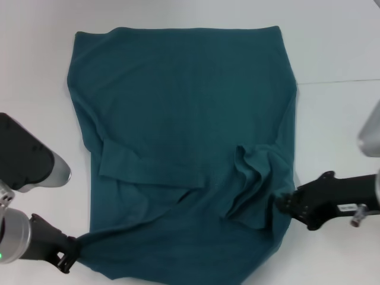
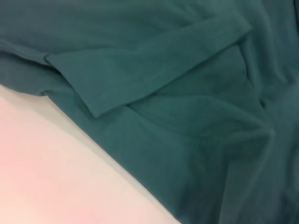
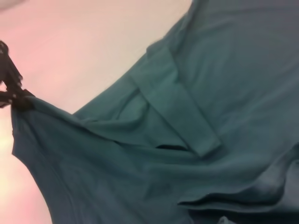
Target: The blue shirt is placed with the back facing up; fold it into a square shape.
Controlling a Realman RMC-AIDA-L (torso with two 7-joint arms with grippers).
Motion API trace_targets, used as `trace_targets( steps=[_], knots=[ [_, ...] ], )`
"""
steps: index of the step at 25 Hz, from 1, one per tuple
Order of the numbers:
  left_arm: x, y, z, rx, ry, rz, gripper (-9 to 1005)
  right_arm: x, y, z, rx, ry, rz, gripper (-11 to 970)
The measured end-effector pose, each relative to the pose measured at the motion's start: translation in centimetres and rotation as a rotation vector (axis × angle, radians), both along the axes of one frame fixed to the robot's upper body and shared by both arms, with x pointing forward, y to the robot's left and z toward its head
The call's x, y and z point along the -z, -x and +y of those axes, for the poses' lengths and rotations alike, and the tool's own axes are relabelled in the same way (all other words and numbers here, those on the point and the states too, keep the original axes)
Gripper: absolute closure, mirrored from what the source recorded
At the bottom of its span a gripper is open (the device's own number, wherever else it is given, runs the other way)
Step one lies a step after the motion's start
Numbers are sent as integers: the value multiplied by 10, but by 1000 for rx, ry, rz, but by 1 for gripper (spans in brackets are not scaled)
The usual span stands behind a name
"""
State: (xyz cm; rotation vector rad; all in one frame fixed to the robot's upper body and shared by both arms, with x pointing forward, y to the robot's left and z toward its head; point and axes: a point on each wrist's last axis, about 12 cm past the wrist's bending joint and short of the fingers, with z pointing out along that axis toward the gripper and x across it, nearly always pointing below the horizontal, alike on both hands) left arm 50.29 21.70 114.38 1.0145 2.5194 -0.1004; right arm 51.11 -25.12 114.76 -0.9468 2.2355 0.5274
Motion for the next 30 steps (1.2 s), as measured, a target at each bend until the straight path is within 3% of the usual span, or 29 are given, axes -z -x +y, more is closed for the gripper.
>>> trace_targets(
  steps=[8, 30],
  knots=[
    [-4, 2, 1, 5, 7, -3, 949, -3, 19, -36, 47, -81, -17, 893],
    [-7, 28, 14, -54, 46, 27, 949, 11, 44, -62, 37, -42, -67, 892]
  ],
)
